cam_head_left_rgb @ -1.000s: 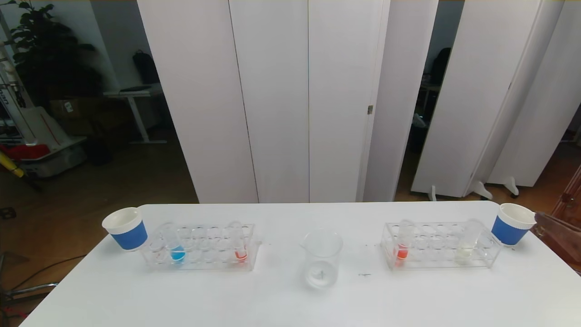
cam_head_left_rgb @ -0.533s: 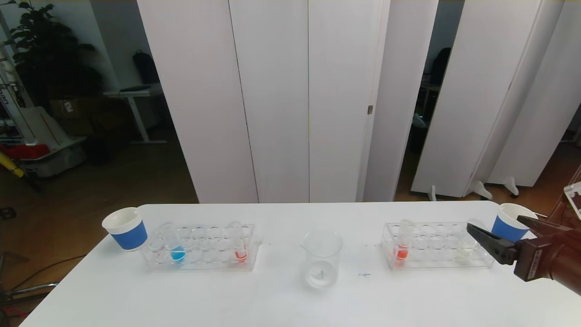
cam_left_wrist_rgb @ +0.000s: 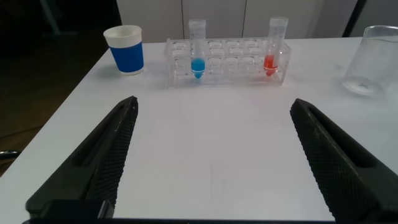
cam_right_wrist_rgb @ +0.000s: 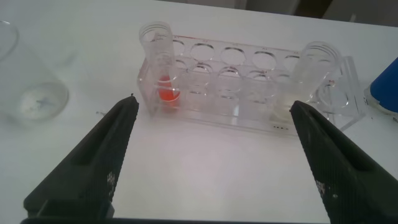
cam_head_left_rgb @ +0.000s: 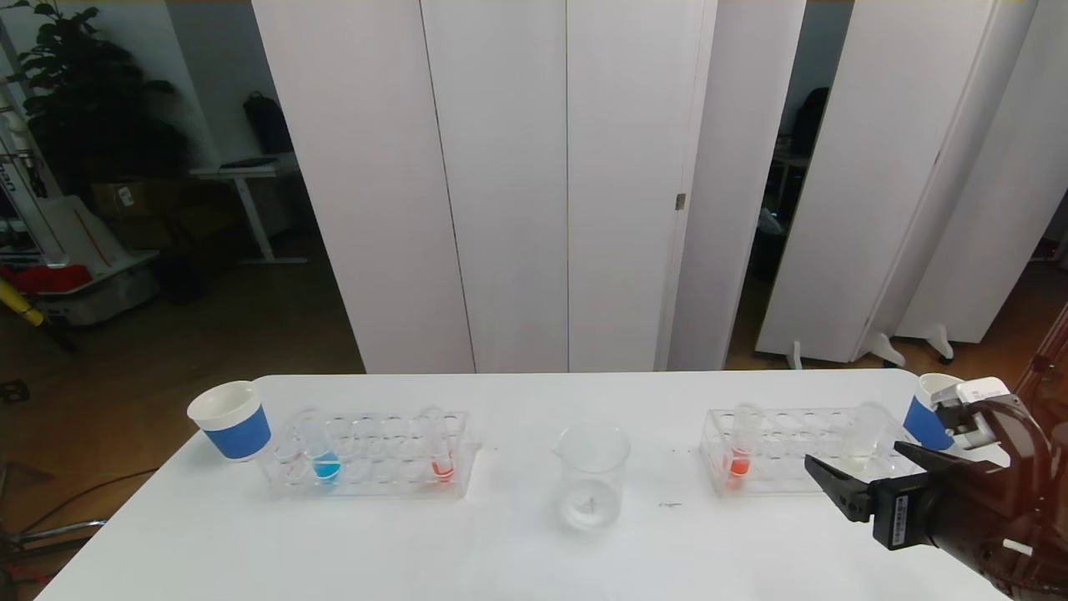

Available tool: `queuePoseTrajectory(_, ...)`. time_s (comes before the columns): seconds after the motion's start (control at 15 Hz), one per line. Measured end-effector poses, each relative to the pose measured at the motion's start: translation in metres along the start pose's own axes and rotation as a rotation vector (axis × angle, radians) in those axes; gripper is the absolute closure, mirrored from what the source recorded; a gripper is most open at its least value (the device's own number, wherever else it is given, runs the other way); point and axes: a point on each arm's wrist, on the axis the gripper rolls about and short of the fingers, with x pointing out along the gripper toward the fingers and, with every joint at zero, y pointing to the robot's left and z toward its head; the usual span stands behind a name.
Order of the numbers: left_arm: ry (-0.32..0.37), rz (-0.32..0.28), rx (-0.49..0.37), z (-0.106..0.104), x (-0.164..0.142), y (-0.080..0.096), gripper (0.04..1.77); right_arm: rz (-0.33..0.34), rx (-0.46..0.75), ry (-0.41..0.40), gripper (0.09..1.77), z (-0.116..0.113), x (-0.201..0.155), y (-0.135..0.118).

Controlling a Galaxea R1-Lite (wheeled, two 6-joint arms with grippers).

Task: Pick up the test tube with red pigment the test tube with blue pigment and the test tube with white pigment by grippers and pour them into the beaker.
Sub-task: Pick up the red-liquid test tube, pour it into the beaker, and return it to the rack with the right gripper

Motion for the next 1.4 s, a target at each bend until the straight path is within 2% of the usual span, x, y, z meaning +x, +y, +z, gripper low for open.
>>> queuePoseTrajectory(0.47, 0.0, 0.001, 0.0, 0.0, 0.0, 0.0, 0.06, 0.008, -0.032, -0.024, 0.11, -0.005, 0.026, 0.031)
queuePoseTrajectory(0.87, 0.0, 0.0, 0.0, 0.0, 0.0, 0.0, 0.06, -0.046, -0.037, -0.067, 0.11, -0.01, 0.056, 0.046)
queuePoseTrajectory(1.4, 0.0, 0.001, 0.0, 0.0, 0.0, 0.0, 0.06, -0.037, -0.05, -0.06, 0.11, -0.023, 0.082, 0.06)
